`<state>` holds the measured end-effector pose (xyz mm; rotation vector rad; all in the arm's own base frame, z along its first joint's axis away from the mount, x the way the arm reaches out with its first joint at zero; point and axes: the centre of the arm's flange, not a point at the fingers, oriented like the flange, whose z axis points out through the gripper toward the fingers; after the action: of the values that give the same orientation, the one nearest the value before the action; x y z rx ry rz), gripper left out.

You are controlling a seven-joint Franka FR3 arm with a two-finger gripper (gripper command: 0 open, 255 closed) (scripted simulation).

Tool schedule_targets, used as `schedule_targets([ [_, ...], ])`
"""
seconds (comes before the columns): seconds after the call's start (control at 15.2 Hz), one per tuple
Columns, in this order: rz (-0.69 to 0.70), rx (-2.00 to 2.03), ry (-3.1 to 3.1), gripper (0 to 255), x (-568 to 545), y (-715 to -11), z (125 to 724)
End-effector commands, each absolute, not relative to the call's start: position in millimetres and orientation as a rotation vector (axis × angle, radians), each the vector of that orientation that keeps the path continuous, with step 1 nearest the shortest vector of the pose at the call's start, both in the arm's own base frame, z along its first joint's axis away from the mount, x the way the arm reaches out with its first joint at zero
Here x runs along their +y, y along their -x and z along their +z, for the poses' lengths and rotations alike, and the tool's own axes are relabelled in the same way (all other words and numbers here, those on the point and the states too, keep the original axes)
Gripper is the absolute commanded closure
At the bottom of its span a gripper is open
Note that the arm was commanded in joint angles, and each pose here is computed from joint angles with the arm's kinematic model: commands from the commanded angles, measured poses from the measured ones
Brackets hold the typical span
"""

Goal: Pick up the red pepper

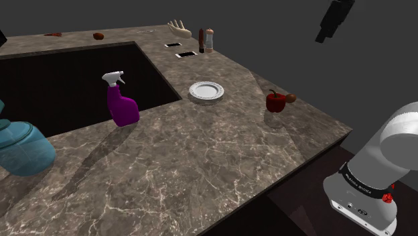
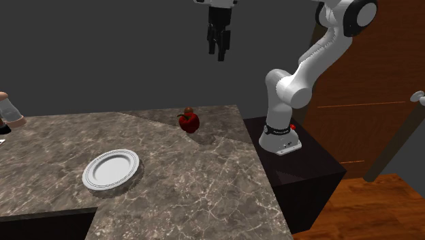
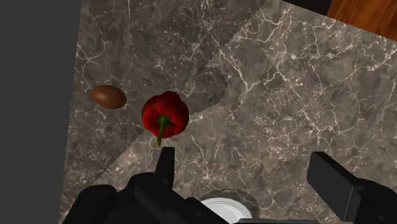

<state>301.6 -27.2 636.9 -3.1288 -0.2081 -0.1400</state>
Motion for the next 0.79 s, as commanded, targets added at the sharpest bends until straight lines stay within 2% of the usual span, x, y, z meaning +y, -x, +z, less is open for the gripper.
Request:
schedule_targets([
  [0.0,-0.140,-0.208,3.129,0,-27.2,-301.6,636.9],
  [0.73,-0.126,-0.016,3.166,0,-54.0,-376.5,516.0],
])
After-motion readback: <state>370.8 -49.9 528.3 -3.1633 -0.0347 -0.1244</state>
